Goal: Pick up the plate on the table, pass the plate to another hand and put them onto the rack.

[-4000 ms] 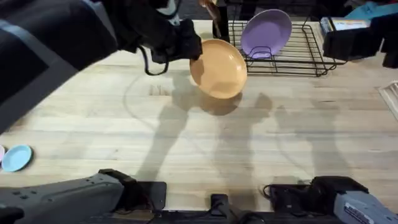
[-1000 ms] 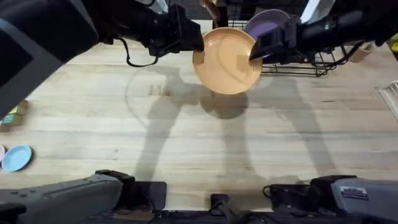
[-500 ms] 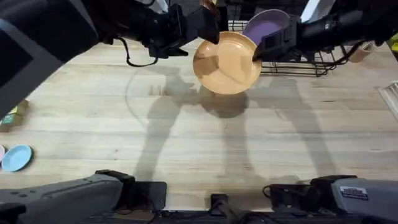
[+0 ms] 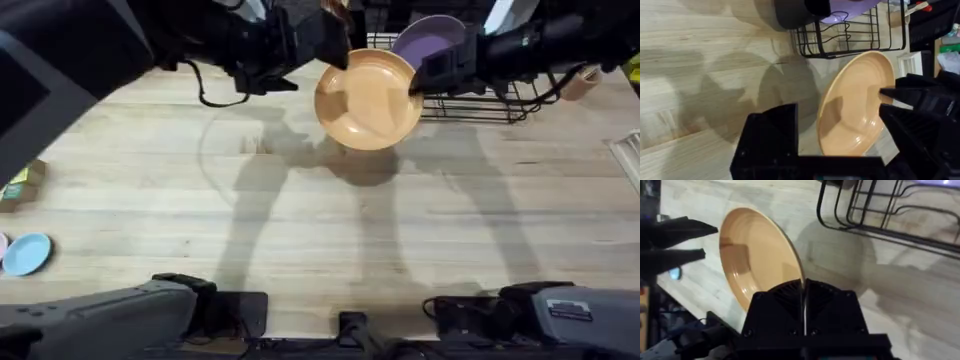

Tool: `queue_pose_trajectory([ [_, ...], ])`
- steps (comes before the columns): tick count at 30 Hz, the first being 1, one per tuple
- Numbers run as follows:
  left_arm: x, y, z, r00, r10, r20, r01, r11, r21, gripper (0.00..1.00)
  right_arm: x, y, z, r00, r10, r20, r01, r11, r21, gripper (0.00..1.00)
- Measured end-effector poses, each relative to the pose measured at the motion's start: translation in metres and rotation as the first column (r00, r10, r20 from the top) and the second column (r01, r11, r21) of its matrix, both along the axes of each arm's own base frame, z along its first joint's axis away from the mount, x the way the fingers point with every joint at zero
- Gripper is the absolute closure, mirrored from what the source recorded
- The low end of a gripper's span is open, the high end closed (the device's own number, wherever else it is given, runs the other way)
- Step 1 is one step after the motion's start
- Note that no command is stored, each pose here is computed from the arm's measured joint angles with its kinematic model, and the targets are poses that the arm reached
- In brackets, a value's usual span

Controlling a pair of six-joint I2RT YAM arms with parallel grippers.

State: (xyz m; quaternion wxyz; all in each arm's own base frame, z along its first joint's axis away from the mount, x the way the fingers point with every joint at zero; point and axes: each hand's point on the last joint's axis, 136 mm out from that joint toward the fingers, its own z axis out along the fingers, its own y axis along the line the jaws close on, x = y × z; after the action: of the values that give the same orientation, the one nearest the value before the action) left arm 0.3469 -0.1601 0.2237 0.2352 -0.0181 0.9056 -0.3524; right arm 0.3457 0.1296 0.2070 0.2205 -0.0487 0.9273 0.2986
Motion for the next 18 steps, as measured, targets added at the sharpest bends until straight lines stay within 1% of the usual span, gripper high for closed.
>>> queue_pose_trajectory([
  [3,0.001,0.018,-0.005,0.998,0.048,-0.037,-0.047,0.999,0.005,0.007,0.003,-0.001,0.001,0.999,0.022,0.036,-0.021,1.000,-0.018,0.969],
  [4,0.002,0.039,-0.010,0.992,0.106,-0.073,-0.105,0.994,0.012,0.007,0.007,-0.001,0.004,0.995,0.051,0.081,-0.048,0.998,-0.037,0.969],
  [5,0.003,0.046,-0.011,0.988,0.126,-0.085,-0.126,0.992,0.014,0.006,0.009,-0.001,0.005,0.993,0.063,0.098,-0.059,0.997,-0.043,0.969],
  [8,0.004,0.064,-0.014,0.978,0.177,-0.108,-0.176,0.984,0.019,0.007,0.014,-0.002,0.007,0.986,0.090,0.143,-0.081,0.995,-0.063,0.971],
  [10,0.005,0.072,-0.015,0.973,0.199,-0.114,-0.198,0.980,0.020,0.006,0.017,-0.006,0.009,0.981,0.097,0.168,-0.085,0.994,-0.075,0.971],
  [11,0.007,0.082,-0.015,0.967,0.226,-0.116,-0.225,0.974,0.020,0.008,0.025,-0.031,0.012,0.975,0.075,0.210,-0.053,0.993,-0.105,0.971],
  [14,0.007,0.084,-0.015,0.966,0.232,-0.115,-0.231,0.973,0.020,0.006,0.027,-0.047,0.021,0.969,0.045,0.243,-0.017,0.993,-0.116,0.971],
  [18,0.007,0.085,-0.015,0.966,0.233,-0.116,-0.232,0.972,0.020,0.007,0.028,-0.067,0.039,0.949,0.013,0.314,0.030,0.991,-0.133,0.971],
])
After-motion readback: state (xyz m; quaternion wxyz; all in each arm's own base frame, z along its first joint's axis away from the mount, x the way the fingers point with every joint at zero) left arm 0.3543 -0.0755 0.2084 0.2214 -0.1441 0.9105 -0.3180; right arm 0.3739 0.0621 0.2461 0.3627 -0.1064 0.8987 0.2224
